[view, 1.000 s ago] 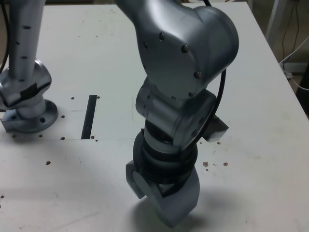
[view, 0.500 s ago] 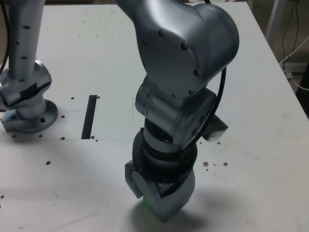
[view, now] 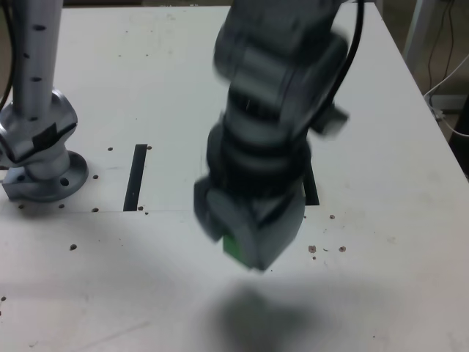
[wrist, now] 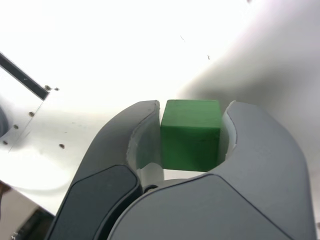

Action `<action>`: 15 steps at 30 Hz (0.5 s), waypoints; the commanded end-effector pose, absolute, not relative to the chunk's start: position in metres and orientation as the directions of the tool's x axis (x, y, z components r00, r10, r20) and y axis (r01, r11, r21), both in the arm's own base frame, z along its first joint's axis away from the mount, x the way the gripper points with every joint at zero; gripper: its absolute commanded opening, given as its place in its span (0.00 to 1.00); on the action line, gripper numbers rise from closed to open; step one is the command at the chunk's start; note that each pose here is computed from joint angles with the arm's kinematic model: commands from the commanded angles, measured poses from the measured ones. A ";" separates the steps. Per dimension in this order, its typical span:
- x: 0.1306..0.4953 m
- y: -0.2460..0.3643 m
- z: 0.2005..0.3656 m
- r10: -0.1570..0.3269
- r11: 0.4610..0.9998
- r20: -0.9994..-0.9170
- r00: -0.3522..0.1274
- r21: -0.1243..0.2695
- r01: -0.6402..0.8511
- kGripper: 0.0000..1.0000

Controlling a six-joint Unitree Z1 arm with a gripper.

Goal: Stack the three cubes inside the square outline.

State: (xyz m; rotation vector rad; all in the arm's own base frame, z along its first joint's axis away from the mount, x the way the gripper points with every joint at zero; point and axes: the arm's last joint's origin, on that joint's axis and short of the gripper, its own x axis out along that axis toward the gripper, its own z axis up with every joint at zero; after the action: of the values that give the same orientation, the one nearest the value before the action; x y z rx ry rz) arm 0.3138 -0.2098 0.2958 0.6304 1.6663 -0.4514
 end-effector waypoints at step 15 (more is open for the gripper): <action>0.347 -0.076 0.335 0.045 0.961 -0.991 -0.125 0.009 0.276 0.19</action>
State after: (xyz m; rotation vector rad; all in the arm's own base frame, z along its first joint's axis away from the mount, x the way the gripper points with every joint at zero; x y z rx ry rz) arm 0.3491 -0.0880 0.3330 0.2771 1.6679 -0.2200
